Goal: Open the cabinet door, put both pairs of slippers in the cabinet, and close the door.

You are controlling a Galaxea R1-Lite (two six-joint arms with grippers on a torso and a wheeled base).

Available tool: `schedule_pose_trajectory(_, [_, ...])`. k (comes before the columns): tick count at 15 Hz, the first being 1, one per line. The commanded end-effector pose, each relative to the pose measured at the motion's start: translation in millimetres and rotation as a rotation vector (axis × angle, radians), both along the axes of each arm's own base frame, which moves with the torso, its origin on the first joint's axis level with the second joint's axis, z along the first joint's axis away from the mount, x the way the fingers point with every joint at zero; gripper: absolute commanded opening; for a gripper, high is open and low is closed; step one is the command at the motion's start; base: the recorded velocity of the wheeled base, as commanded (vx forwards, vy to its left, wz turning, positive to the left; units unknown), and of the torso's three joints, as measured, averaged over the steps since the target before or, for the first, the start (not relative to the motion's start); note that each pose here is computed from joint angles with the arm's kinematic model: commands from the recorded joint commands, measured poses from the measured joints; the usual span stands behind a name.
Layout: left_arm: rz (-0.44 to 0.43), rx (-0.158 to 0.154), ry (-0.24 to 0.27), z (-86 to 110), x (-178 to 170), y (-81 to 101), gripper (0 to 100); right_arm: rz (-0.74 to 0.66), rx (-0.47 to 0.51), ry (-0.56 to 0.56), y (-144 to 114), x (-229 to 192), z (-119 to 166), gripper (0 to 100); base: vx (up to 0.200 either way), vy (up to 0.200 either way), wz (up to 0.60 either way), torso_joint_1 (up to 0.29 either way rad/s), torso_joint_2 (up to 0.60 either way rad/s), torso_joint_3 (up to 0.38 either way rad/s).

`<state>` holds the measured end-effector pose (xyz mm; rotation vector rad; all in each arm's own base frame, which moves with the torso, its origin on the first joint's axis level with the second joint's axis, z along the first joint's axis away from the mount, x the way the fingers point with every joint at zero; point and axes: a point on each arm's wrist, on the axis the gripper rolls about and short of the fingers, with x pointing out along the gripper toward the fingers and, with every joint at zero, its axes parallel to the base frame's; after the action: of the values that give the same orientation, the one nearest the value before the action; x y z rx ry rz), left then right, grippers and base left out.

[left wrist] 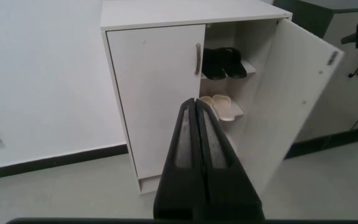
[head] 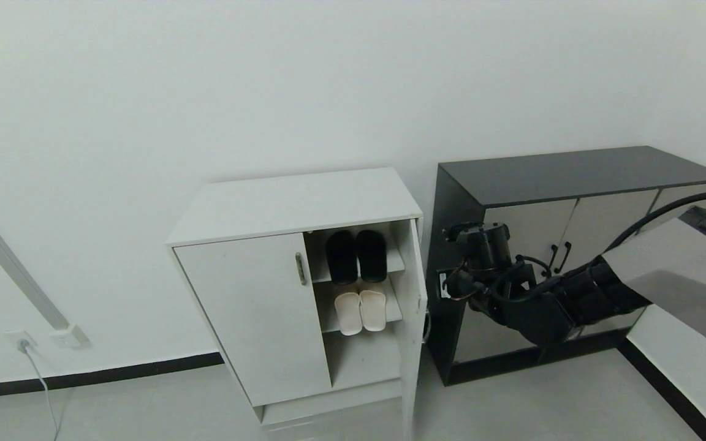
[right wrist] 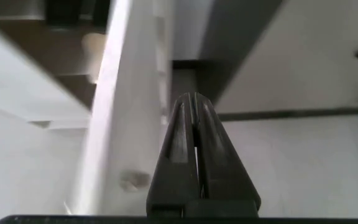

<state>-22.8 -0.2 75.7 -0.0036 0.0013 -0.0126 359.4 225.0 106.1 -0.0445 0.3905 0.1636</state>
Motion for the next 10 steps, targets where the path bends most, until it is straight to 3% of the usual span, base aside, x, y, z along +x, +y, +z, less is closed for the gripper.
schedule_pose_trajectory(1, [0.0, -0.001, 0.0, 0.1, 0, 0.0, 0, 0.054, 0.028, -0.036, 5, -20, 20, 0, 0.0, 0.0, 0.0, 0.0, 0.0, 0.0])
schedule_pose_trajectory(7, [0.002, -0.001, 0.0, -0.4, 0, 0.0, 0, 0.097, 0.017, -0.022, 8, -36, 21, 0, 0.0, 0.0, 0.0, 0.0, 0.0, 0.0])
schedule_pose_trajectory(10, [0.002, -0.001, 0.0, 0.1, 0, 0.0, 0, 0.12, 0.013, -0.015, 13, -45, 15, 0, 0.0, 0.0, 0.6, -0.001, 0.0, 0.002])
